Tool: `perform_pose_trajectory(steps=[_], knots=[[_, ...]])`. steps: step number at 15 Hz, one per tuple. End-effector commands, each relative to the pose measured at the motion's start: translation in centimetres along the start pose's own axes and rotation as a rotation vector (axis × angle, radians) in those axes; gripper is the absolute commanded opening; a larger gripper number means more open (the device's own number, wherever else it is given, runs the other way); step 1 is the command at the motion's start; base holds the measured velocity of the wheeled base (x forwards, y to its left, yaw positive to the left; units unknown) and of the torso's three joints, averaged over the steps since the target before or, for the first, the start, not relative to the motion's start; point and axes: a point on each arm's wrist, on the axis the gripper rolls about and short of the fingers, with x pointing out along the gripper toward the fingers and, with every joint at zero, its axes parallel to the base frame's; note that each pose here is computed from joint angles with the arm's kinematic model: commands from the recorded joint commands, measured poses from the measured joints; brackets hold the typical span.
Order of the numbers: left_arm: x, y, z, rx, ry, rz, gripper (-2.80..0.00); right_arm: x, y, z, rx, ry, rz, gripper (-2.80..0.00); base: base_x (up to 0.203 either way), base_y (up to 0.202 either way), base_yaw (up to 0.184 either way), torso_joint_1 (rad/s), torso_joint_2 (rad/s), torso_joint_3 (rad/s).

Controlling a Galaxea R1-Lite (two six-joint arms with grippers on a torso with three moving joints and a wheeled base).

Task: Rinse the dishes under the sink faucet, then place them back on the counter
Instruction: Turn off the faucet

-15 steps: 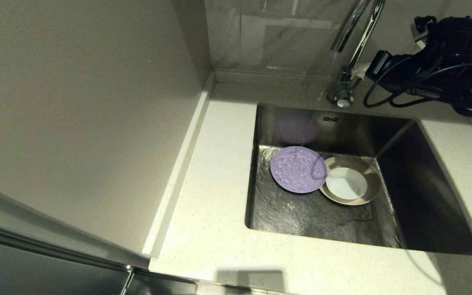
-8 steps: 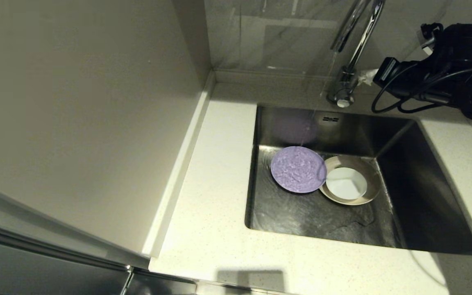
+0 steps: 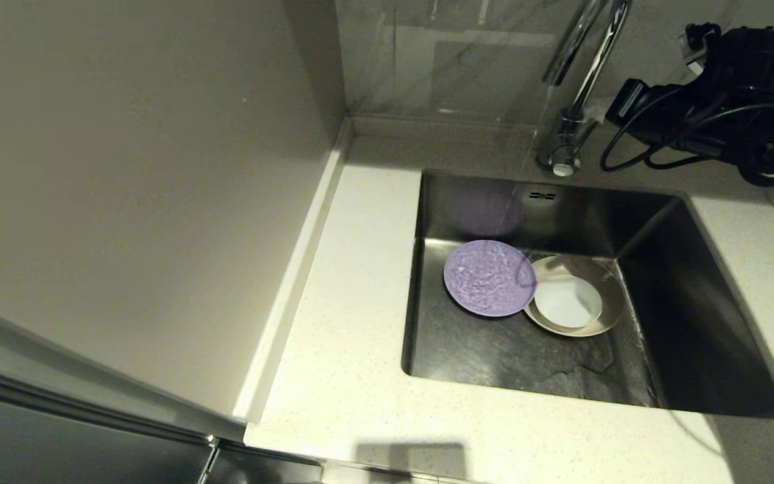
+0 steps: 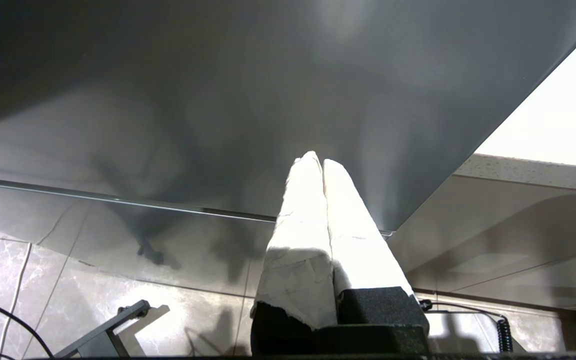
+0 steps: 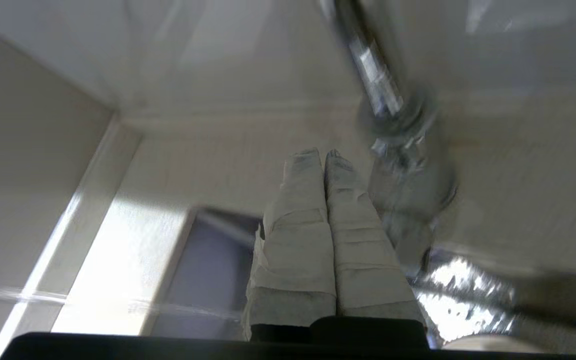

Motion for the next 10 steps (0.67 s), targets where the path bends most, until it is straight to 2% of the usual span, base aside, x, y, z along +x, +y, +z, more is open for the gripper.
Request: perform_pose_trajectory(steps=[1,5,10], knots=[[-0.02,0.00,0.00,-0.001,-0.004,0.000,-2.80,0.94,-0.62,-0.73,0.005,0.008,-0.002,-2.80,0.000,0.000,0.000,0.000,0.00,0.000],[-0.02,0.00,0.00,-0.001,-0.004,0.000,-2.80,1.32,-0.97,-1.26,0.011,0.018,-0.003,-2.80,0.000,0.000,0.000,0.000,0.00,0.000],[-0.02,0.00,0.00,-0.001,-0.004,0.000,-2.80,0.79,-0.71,-0.54,0.011,0.003,-0.001,-2.80,0.000,0.000,0.000,0.000,0.00,0.000]])
